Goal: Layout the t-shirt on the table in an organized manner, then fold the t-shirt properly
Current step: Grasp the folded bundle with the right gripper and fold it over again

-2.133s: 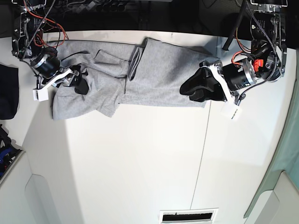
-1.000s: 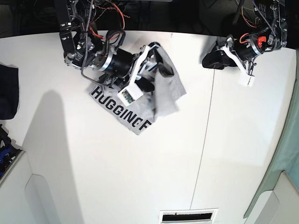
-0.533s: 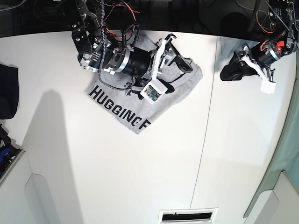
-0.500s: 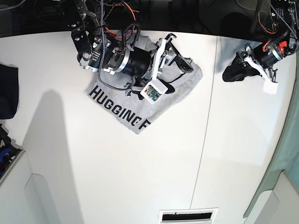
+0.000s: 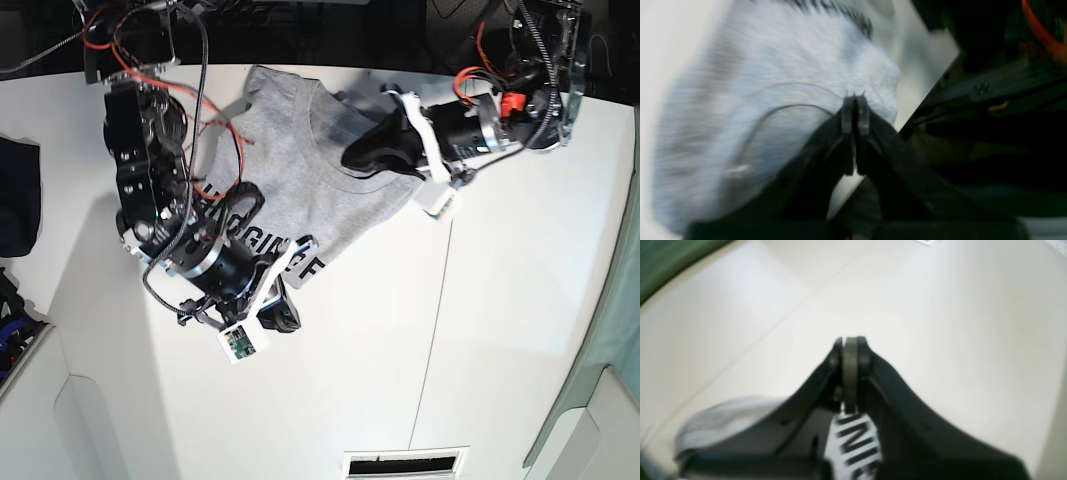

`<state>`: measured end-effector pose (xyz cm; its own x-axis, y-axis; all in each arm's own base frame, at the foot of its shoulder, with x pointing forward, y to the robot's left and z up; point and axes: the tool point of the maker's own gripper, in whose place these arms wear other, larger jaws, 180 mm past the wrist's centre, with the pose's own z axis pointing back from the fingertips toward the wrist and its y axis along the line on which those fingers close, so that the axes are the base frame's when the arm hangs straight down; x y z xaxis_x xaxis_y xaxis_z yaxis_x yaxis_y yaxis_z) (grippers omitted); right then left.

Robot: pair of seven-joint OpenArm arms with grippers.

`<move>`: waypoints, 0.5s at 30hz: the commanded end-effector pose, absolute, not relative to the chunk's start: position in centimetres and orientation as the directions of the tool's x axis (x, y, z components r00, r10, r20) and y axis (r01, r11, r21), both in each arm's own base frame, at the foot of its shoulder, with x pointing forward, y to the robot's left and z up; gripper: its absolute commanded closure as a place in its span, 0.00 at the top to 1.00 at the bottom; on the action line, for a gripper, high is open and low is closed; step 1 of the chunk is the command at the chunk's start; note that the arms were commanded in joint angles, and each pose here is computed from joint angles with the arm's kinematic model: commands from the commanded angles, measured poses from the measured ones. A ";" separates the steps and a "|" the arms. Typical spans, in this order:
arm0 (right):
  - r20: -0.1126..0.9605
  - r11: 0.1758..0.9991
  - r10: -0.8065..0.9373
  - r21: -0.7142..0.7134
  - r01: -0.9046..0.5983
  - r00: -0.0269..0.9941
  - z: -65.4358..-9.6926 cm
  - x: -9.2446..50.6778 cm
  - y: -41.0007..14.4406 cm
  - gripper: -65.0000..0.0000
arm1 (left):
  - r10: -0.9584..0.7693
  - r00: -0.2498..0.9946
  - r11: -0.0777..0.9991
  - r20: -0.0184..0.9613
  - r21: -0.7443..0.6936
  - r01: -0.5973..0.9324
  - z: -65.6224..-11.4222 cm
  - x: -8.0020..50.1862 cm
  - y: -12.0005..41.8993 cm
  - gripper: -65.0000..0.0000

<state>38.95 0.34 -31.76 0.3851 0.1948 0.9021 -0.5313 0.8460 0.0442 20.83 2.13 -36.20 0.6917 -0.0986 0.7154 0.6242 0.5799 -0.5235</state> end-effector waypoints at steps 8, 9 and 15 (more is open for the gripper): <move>0.820 0.718 0.327 0.109 -0.688 0.471 -38.5 40.7 3.5 0.00 | -0.120 0.764 0.580 0.634 -0.580 0.572 -41.3 19.3 -0.5 0.00; 0.807 0.715 0.339 0.112 -0.690 0.483 -39.2 40.3 3.4 0.00 | -0.132 0.778 0.604 0.614 -0.573 0.554 -42.4 19.4 0.3 0.00; 0.770 0.736 0.335 0.145 -0.661 0.542 -41.2 38.3 -0.1 0.00 | -0.107 0.806 0.720 0.583 -0.514 0.467 -45.2 24.1 5.2 0.00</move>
<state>36.97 -0.05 -42.75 0.5768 0.3474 0.7393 -0.6547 0.7379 0.1641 22.60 4.66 -46.00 0.8273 -0.1208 0.5486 0.4602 0.7058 -0.5386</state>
